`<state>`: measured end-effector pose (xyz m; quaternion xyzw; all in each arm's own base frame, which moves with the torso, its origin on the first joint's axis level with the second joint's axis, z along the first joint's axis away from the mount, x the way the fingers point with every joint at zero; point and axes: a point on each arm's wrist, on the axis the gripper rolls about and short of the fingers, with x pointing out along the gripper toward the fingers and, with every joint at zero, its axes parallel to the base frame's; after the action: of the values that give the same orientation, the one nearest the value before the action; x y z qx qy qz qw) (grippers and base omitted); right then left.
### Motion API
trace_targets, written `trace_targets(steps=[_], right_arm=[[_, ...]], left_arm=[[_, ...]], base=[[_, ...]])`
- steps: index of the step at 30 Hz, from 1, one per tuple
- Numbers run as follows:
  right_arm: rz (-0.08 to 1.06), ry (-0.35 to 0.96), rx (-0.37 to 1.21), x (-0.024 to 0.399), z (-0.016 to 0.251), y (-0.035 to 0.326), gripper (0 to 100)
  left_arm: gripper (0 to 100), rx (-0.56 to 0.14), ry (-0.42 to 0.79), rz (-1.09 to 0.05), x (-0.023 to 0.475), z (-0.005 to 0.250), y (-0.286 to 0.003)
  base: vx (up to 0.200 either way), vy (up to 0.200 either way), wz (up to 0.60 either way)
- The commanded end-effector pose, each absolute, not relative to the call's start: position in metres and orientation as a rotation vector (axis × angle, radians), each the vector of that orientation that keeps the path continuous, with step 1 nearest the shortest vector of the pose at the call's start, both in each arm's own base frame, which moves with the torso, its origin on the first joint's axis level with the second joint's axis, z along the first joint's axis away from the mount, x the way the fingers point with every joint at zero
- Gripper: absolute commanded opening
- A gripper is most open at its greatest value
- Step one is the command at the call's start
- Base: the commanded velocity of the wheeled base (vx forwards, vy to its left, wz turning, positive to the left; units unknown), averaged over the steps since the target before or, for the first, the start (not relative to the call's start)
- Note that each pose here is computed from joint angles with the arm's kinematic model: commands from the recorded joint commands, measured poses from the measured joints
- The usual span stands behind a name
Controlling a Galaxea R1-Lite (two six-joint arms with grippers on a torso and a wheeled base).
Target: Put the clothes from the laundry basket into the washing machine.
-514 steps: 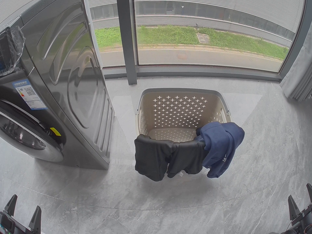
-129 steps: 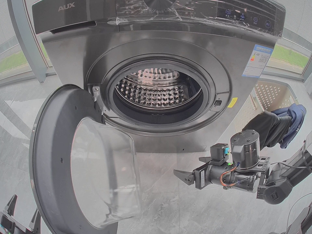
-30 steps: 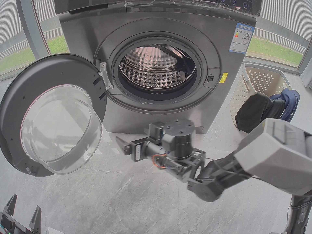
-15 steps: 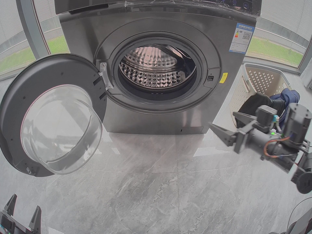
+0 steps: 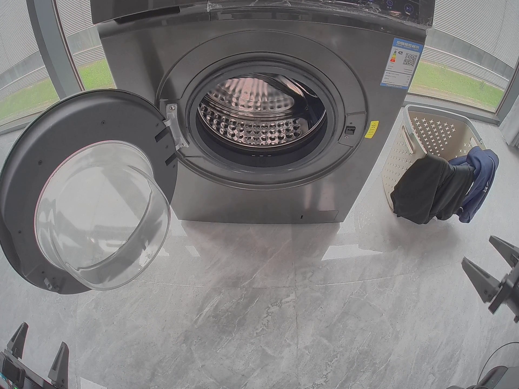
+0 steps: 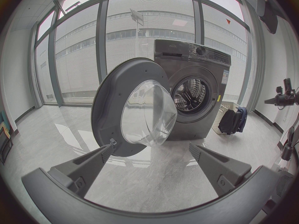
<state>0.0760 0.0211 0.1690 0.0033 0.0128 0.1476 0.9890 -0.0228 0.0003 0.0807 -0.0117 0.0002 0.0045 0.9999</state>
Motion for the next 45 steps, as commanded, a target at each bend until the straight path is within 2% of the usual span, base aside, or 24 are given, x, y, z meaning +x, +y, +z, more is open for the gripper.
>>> trace_targets(steps=[1,5,8,45], right_arm=[[0.075,-0.066,-0.012,-0.0231,0.0822,0.0017,100],[0.018,0.011,-0.003,-0.0232,0.0752,0.0003,100],[0.012,0.006,-0.005,-0.023,0.0754,0.0003,100],[0.018,-0.005,-0.008,-0.0228,0.076,0.0004,100]], left_arm=[[100,-0.012,0.005,0.008,-0.0226,0.0763,0.0002],[100,-0.009,0.006,0.002,-0.0225,0.0759,0.0001],[100,-0.017,0.006,0.003,-0.0226,0.0762,0.0001],[100,-0.018,0.008,0.0,-0.0224,0.0762,0.0001]], base=[[0.0,0.0,0.0],[0.0,0.0,0.0],[0.0,0.0,0.0],[0.0,-0.2,0.0]])
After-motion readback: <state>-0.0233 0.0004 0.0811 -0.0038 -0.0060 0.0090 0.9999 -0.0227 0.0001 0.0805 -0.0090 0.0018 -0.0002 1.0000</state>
